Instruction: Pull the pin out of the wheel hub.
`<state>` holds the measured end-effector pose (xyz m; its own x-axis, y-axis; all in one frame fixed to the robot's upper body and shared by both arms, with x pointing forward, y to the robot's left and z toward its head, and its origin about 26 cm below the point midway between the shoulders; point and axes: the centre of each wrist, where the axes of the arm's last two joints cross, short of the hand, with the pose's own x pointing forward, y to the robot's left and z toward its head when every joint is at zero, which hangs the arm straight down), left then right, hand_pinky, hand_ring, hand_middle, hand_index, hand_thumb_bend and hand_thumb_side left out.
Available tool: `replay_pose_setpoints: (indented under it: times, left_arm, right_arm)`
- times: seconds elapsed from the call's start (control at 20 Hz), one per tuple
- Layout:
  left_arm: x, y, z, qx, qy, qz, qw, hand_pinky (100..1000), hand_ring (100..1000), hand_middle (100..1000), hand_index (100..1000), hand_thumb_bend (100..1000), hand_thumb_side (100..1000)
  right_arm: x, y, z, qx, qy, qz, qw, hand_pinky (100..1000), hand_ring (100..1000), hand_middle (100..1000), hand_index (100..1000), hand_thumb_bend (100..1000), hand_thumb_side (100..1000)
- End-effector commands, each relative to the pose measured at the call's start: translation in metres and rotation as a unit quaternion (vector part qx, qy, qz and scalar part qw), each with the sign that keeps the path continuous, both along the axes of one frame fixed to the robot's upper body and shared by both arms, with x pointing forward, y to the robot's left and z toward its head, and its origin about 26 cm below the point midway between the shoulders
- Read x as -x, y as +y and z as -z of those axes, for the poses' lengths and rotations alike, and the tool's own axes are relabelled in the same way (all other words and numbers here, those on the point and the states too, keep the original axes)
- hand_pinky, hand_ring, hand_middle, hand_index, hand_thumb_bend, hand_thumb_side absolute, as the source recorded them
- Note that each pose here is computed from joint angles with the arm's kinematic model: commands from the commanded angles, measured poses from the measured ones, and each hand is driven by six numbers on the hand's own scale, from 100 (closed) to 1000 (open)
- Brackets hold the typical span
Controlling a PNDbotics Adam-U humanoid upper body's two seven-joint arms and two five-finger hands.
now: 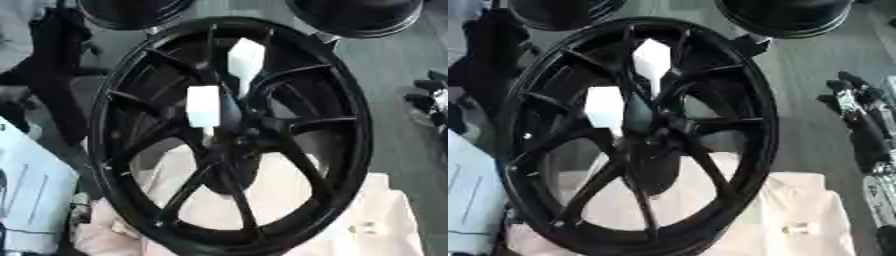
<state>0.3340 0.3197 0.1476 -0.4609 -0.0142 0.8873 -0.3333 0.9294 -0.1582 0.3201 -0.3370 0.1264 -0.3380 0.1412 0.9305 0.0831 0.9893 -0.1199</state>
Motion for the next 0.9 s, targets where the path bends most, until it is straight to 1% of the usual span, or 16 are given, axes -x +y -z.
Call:
replay_pose_setpoints:
  times: [0.05,0.35,0.5,0.7,0.8,0.9]
  left_arm:
    - [0.0,0.004,-0.009,-0.009,-0.012,-0.002,1.0,584,791,747,716,424,616]
    - [0.0,0.004,-0.009,-0.011,-0.012,-0.002,1.0,584,790,744,714,424,615]
    - [-0.001,0.005,-0.015,-0.014,-0.02,-0.005,1.0,585,787,740,713,423,609]
    - [-0.002,0.007,-0.034,-0.043,-0.039,0.001,0.998,586,787,737,710,416,597]
    - [-0.003,0.008,-0.048,-0.071,-0.048,0.01,0.996,586,787,738,711,414,583]
    - [-0.003,0.005,-0.066,-0.113,-0.06,0.023,0.992,588,789,740,714,414,574]
  right_arm:
    - [0.0,-0.004,-0.009,0.015,-0.01,0.003,1.0,917,757,793,891,100,572]
    - [0.0,-0.004,-0.009,0.015,-0.01,0.003,1.0,917,756,793,890,100,573]
    - [-0.001,-0.005,-0.01,0.015,-0.012,0.005,1.0,917,756,793,891,100,574]
    - [0.0,-0.007,-0.012,0.017,-0.014,0.009,1.0,917,757,794,892,100,574]
    - [0.0,-0.008,-0.012,0.016,-0.015,0.012,1.0,917,756,793,892,100,573]
    - [0.001,-0.01,-0.013,0.018,-0.016,0.016,1.0,917,756,793,892,100,574]
